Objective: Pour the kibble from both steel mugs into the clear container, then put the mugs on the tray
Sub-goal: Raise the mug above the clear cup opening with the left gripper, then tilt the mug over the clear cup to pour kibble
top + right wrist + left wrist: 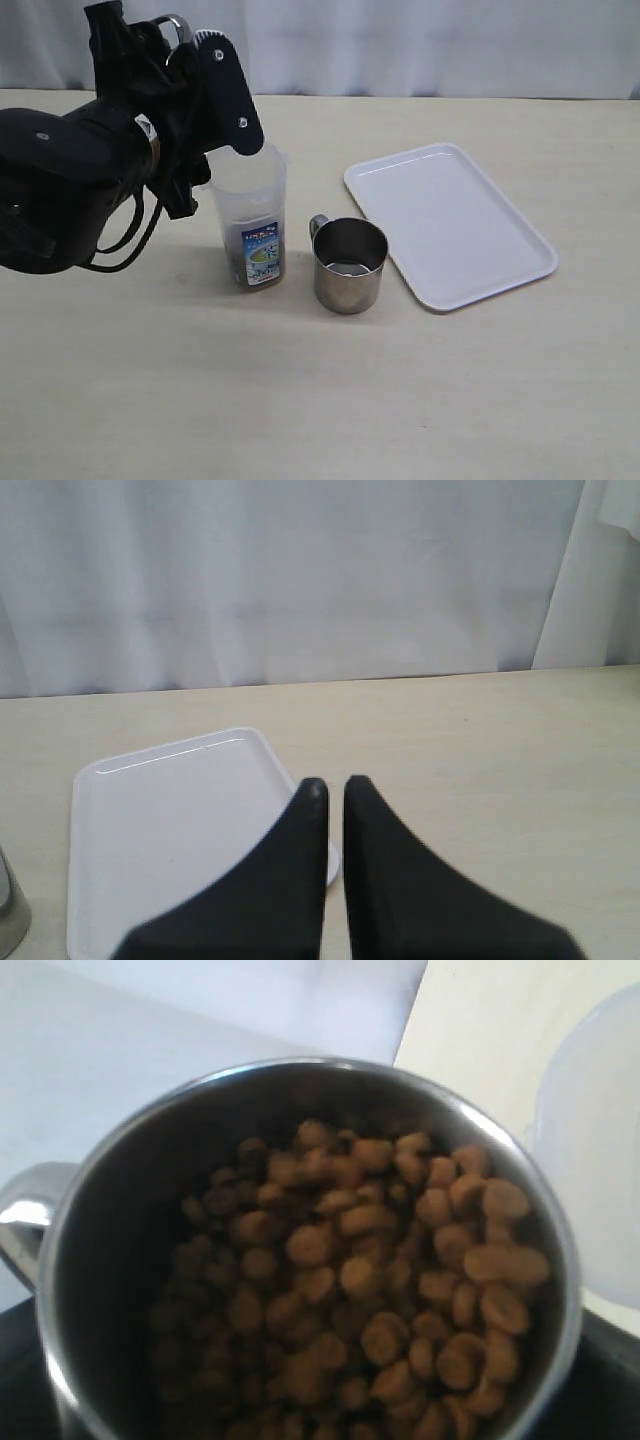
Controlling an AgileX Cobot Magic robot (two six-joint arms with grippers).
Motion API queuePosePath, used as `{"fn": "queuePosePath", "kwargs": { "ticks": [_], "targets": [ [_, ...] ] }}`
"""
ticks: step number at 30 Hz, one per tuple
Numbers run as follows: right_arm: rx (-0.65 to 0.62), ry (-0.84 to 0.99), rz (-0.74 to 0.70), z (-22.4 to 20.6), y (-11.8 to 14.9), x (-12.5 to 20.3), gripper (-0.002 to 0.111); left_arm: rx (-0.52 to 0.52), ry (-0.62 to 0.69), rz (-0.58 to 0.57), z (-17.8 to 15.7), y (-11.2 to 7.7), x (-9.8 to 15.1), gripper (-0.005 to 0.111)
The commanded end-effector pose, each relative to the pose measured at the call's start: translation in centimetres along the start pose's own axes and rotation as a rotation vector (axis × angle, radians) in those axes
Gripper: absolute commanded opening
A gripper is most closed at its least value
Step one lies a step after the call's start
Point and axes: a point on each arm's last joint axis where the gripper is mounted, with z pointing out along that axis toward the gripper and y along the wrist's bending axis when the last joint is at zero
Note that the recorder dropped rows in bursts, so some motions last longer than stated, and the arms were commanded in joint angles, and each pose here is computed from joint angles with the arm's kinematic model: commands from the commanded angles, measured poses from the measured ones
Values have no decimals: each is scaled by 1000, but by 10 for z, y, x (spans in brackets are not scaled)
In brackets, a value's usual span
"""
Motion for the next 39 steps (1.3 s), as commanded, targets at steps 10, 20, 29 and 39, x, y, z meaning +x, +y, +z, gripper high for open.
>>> {"fn": "queuePosePath", "kwargs": {
  "ticks": [10,20,29,39],
  "targets": [
    [0,-1,-7,0,0,1,5,-44,-22,80,3,1,-6,0],
    [0,-1,-7,0,0,1,5,-79,44,129,9,-2,-2,0],
    [0,-1,-7,0,0,1,5,-97,38,195,2,-4,-9,0],
    [0,-1,-7,0,0,1,5,-119,27,301,2,3,-21,0]
  ]
}}
